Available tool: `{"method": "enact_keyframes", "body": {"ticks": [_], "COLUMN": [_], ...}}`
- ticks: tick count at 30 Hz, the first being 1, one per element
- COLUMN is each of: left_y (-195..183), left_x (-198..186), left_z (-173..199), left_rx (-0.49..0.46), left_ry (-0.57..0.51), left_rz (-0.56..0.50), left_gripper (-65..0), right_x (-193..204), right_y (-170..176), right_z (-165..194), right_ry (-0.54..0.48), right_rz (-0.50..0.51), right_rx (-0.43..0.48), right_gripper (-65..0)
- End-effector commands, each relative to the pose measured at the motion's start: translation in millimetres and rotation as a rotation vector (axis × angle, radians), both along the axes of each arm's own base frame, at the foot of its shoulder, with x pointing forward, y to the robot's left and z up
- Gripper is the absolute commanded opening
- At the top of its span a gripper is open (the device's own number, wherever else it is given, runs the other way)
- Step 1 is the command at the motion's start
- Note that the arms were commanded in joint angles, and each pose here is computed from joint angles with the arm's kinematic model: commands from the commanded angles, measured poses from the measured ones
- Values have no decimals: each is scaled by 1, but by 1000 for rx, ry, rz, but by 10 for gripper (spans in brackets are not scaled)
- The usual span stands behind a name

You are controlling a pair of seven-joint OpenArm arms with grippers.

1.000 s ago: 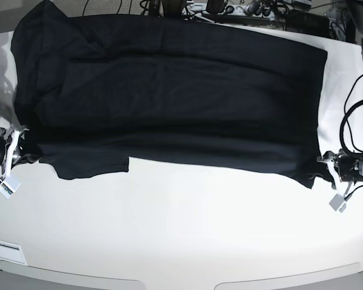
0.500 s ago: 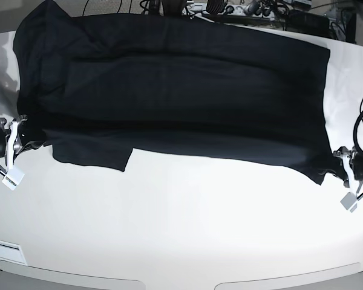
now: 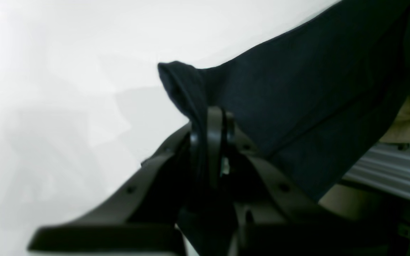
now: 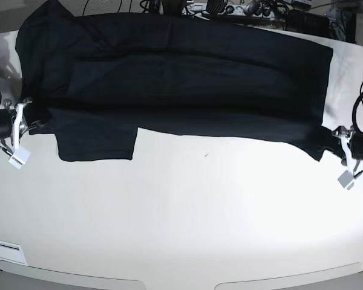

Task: Fold the T-shirt properly
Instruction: 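Lift the hem with both grippers and fold it over toward the collar, then release the hem and grasp the sleeve edge with the right gripper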

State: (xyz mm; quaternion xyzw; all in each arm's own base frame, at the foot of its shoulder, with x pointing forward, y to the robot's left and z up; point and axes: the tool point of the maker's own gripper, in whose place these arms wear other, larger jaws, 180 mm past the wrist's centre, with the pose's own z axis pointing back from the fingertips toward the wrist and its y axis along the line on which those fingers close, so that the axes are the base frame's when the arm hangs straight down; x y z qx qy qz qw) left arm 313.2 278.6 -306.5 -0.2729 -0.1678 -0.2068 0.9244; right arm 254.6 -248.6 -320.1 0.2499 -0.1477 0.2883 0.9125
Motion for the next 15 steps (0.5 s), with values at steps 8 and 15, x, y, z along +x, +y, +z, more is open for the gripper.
{"method": "enact_keyframes", "body": {"ticks": [8, 15], "left_y": [7, 7], "left_x": [-12, -18], "left_z": [-4, -10], "left_rx": [7, 6], "left_ry": [22, 53], "left_rz": [2, 20], "left_gripper": [-505, -262], "right_x": [6, 20], "right_y": [-8, -1], "right_z": [12, 30], "right_ry": [-32, -93], "right_rz": [-5, 10], "right_rx": [-12, 7], "right_gripper": [-640, -435]}}
